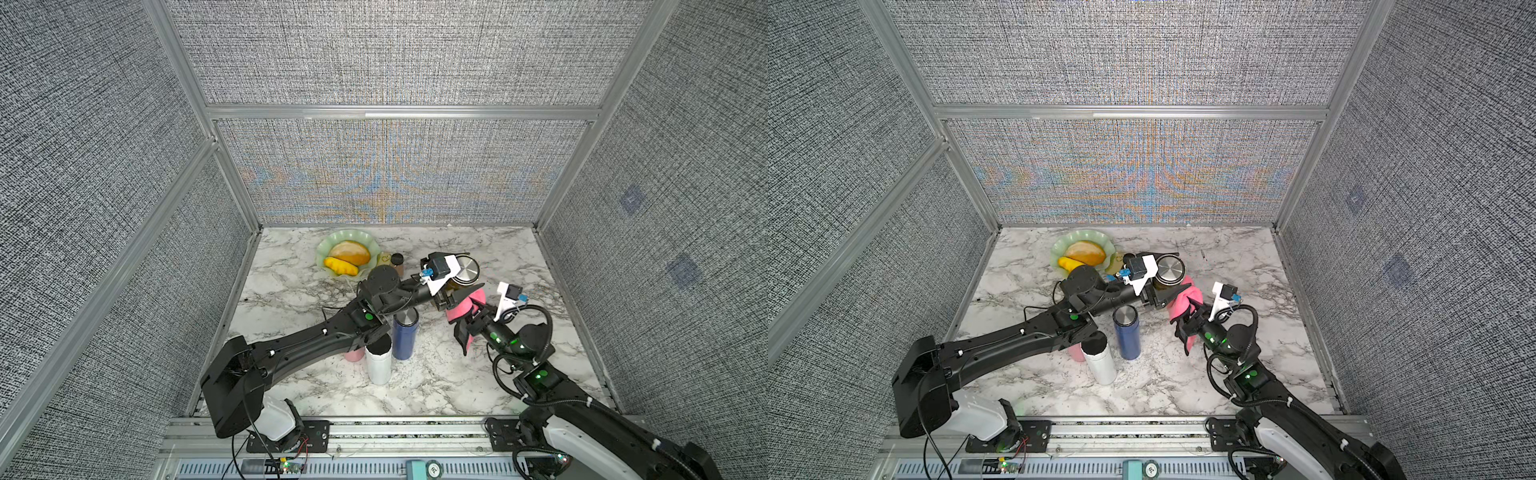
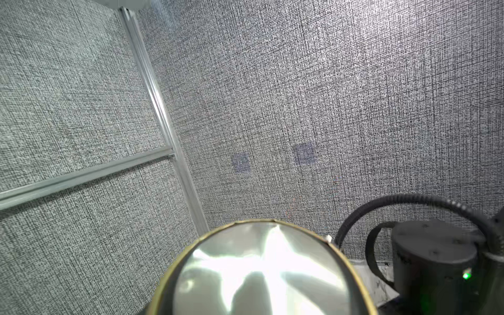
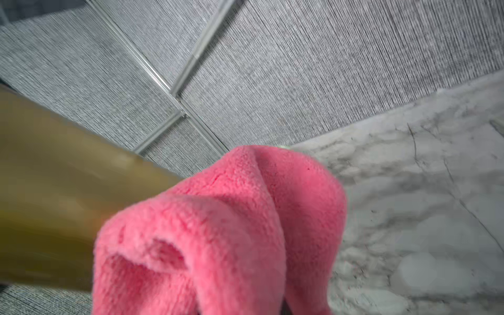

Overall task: Wipe the surface of the thermos
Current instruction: Wipe the dirt from the surface of the thermos.

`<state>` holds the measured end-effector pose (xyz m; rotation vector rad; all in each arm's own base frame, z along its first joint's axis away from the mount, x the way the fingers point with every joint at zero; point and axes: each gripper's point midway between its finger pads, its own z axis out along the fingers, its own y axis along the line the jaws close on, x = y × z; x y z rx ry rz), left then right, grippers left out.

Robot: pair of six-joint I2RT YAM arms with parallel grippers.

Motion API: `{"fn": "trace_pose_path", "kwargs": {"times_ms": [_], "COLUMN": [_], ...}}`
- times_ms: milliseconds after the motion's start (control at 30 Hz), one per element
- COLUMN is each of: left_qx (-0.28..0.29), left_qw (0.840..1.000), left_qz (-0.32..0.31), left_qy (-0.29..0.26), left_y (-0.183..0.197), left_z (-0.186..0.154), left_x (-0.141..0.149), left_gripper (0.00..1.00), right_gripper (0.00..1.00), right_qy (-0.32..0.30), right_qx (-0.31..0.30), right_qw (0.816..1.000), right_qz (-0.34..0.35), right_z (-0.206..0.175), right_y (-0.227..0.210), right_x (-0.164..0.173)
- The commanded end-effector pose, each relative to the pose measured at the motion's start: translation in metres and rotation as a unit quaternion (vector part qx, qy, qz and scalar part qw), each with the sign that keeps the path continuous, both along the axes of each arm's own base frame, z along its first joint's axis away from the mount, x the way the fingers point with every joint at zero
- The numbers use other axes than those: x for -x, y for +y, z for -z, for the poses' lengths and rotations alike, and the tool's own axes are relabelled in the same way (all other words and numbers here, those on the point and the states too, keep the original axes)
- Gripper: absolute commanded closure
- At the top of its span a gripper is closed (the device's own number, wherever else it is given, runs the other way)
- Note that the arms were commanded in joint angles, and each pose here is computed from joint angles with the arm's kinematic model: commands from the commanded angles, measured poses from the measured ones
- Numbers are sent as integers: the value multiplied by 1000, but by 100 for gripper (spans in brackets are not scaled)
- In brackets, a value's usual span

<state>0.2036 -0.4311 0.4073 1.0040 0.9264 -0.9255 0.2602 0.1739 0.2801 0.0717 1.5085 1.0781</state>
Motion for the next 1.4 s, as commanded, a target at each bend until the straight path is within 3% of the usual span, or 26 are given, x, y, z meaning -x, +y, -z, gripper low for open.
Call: {"fn": "trace_pose_path", "kwargs": {"times_ms": [0, 133, 400, 467, 633, 733, 867, 1067, 1133, 1233, 1367], "left_qx": [24, 26, 17, 18, 20, 35, 34, 24, 22, 19, 17], "left_qw": [999, 999, 999, 999, 999, 999, 999, 999, 999, 999, 999], "left_qz": [22, 33, 32, 32, 43, 40, 29, 27, 26, 22, 16], "left_qy": [-10, -8, -5, -6, -6, -3, -11, -13, -15, -19, -26], "left_y": [3, 3, -1, -1, -3, 5, 10, 7, 8, 10, 12], "left_z": [-13, -11, -5, -7, -10, -14, -13, -13, -14, -15, -12], "left_x": [10, 14, 12, 11, 13, 15, 13, 10, 10, 10, 11], "left_gripper": [100, 100, 100, 100, 100, 100, 100, 100, 100, 100, 100], "right_gripper": [100, 100, 100, 100, 100, 100, 100, 100, 100, 100, 100], "right_qy": [-58, -64, 28, 27, -28, -40, -31, 36, 48, 36, -15], "right_qx": [-7, -11, -27, -32, -27, -22, -28, -21, -12, -6, -2], "right_qw": [998, 996, 999, 998, 997, 997, 995, 999, 999, 999, 1000], "right_qz": [-32, -57, -29, -40, -63, -65, -89, -6, 16, 24, 17], "right_z": [-53, -61, 46, 43, -27, -49, -32, 46, 56, 40, -14], "right_y": [4, 11, 9, 11, 18, 18, 26, -2, -11, -16, -17], "right_x": [19, 25, 2, 1, 7, 12, 17, 2, -2, -6, 3]}}
